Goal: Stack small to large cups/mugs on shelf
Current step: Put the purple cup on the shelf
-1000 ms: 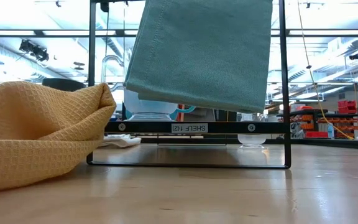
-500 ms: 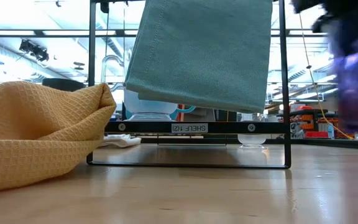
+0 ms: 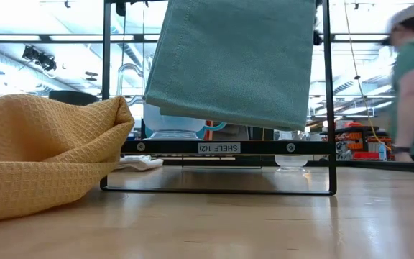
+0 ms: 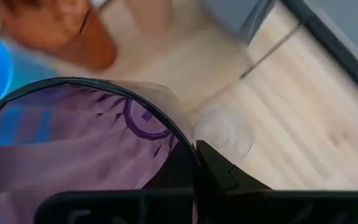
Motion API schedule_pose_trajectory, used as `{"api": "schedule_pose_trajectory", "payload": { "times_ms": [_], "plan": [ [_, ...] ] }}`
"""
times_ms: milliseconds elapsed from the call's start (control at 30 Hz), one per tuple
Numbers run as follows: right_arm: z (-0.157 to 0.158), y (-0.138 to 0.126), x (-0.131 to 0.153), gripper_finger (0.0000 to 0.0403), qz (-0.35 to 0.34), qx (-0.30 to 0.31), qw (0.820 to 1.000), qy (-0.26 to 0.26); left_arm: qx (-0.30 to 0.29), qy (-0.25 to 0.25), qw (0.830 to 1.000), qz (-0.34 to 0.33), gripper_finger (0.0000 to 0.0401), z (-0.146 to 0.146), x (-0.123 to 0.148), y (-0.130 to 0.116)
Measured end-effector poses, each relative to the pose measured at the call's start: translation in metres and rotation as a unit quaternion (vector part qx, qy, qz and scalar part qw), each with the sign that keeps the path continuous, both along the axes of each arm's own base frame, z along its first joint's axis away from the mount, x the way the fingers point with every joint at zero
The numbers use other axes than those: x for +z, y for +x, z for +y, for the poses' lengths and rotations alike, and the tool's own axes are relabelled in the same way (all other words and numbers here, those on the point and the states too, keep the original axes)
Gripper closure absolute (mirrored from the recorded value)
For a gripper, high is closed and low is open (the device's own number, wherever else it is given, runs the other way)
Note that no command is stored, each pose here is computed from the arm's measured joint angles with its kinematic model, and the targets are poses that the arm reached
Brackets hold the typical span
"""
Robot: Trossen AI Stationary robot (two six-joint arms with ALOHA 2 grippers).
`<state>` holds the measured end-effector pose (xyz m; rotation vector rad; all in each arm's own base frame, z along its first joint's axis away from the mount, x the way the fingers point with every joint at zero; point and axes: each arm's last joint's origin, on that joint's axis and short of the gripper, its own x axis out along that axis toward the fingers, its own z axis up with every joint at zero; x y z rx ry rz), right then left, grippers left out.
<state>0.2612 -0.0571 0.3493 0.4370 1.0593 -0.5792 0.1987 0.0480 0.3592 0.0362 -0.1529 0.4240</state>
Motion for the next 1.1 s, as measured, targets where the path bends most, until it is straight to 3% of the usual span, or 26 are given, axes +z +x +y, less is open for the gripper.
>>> {"api": "schedule_pose_trajectory", "payload": {
  "times_ms": [233,367,533,1100],
  "plan": [
    [-0.051,0.037,0.011,0.0398,0.024,-0.031,0.999,0.031,0.0,0.0,1.0,0.0,0.0362,0.0,0.0,0.0],
    [-0.067,0.048,0.006,0.0398,0.076,-0.026,0.995,0.063,0.0,-0.001,1.0,0.0,0.0368,0.0,0.0,0.0],
    [-0.077,0.06,0.001,0.0398,0.082,-0.028,0.994,0.073,0.0,0.0,1.0,0.0,0.0365,0.0,0.0,0.0],
    [-0.107,0.056,-0.012,0.0398,0.07,-0.091,0.988,0.106,0.001,0.0,1.0,0.001,0.0358,0.0,0.0,0.0]
  ]
}}
